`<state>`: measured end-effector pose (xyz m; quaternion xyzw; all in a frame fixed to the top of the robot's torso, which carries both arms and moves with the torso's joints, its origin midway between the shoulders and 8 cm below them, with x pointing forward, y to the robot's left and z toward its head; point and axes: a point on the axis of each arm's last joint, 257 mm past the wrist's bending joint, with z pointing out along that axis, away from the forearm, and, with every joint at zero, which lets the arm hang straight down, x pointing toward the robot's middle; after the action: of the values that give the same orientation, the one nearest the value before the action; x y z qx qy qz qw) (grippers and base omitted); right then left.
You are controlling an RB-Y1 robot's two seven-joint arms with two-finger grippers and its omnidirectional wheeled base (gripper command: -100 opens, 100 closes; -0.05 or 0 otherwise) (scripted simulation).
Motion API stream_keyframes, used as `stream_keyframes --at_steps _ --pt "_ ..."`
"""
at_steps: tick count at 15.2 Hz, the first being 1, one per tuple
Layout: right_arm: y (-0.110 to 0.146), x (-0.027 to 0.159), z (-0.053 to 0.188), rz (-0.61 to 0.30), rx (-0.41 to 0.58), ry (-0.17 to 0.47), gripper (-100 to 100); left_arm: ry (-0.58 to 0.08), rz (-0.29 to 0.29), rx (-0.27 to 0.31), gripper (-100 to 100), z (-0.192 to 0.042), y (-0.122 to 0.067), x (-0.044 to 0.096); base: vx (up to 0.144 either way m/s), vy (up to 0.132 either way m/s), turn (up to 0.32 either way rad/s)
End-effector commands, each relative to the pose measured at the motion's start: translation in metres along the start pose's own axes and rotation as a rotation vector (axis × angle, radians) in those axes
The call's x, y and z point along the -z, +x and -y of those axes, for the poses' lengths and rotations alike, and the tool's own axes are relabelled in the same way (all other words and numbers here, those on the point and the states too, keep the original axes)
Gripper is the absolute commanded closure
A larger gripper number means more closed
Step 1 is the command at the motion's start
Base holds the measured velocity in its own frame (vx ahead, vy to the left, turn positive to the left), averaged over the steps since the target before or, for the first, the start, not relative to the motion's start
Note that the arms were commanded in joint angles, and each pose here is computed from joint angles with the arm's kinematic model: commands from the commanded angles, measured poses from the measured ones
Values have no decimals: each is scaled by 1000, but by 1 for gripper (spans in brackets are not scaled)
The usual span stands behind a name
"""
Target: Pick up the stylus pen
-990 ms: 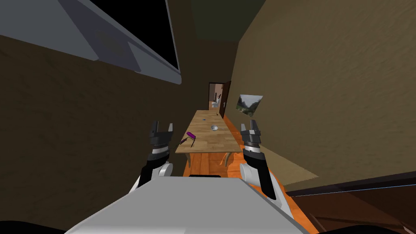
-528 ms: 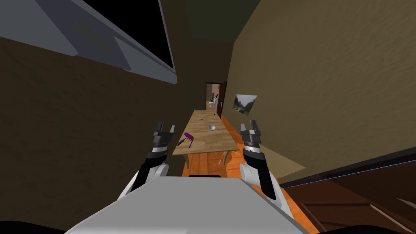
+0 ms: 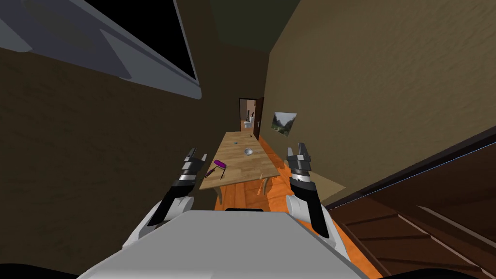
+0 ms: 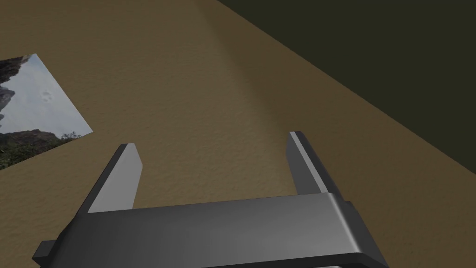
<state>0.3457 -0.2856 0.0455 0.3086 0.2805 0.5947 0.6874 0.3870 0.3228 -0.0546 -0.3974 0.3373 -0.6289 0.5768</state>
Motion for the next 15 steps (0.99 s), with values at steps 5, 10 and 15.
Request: stream_keyframes --at_steps 5,10,15 --pt "0 0 0 0 0 0 0 -112 53 25 -100 -30 -29 2 2 -2 -134" --pt "0 0 0 0 0 0 0 -224 136 63 -100 -59 -68 11 2 -4 -168" --pt "0 0 0 0 0 0 0 -315 238 113 -100 -82 -111 24 1 -3 -144"
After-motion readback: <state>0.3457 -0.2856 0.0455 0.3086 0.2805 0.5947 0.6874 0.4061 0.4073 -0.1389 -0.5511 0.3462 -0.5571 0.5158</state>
